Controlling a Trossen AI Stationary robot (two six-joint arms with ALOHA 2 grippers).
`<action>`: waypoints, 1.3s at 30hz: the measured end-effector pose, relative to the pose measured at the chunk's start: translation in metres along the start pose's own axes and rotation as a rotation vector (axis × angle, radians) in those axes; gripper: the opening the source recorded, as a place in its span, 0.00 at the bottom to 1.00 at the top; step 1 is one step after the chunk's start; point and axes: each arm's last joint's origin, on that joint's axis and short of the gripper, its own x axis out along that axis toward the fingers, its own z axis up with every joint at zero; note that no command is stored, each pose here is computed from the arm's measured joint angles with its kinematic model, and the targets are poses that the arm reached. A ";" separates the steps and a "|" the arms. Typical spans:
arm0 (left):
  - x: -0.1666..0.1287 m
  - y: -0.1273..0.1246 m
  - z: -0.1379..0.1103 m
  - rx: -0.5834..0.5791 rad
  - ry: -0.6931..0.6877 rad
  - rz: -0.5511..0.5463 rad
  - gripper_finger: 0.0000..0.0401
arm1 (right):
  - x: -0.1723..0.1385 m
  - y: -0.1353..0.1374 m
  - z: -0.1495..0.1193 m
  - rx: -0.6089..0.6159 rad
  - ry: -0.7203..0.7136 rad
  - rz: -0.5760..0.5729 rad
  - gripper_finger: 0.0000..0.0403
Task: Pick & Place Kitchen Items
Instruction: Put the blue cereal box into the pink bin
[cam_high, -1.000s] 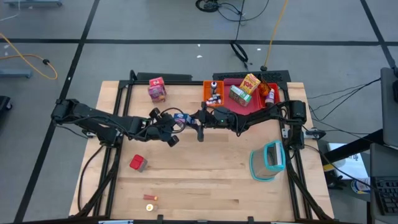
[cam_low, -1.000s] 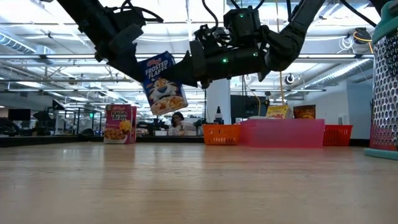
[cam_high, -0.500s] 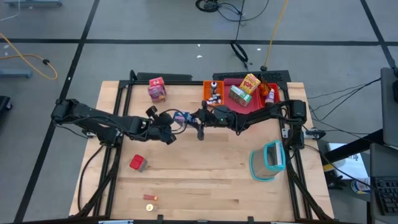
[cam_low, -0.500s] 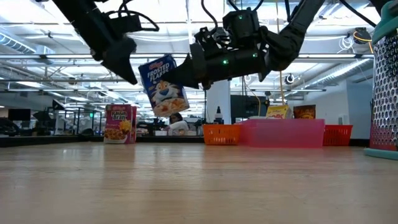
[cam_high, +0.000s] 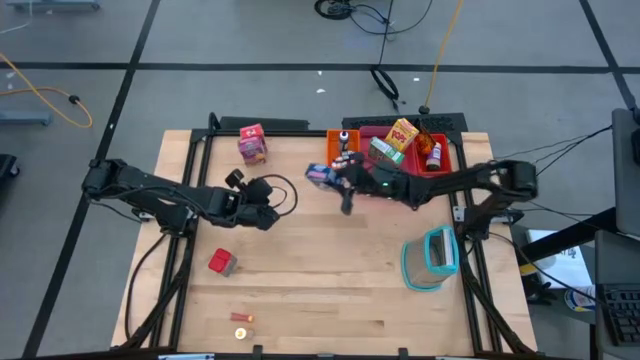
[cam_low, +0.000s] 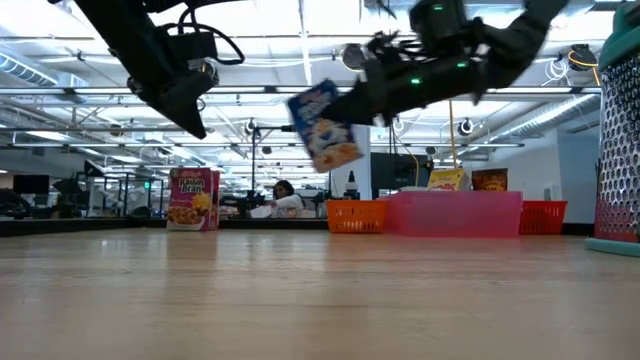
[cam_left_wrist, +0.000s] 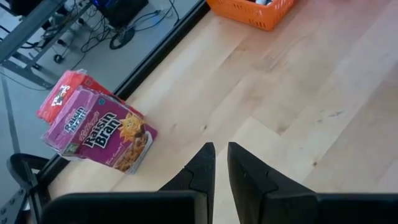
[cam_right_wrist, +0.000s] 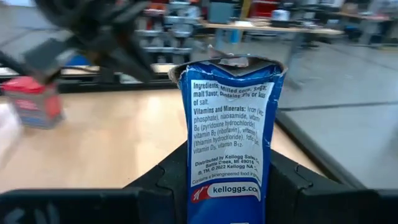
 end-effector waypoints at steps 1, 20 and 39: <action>0.000 0.000 0.000 -0.001 0.000 0.000 0.12 | -0.009 -0.002 -0.001 0.003 -0.005 -0.029 0.32; 0.000 -0.003 0.005 -0.043 -0.039 -0.029 0.12 | -0.133 -0.021 -0.062 0.113 -0.050 -0.567 0.32; 0.000 -0.004 0.006 -0.050 -0.042 -0.031 0.12 | -0.154 -0.025 -0.091 0.166 -0.009 -0.763 0.32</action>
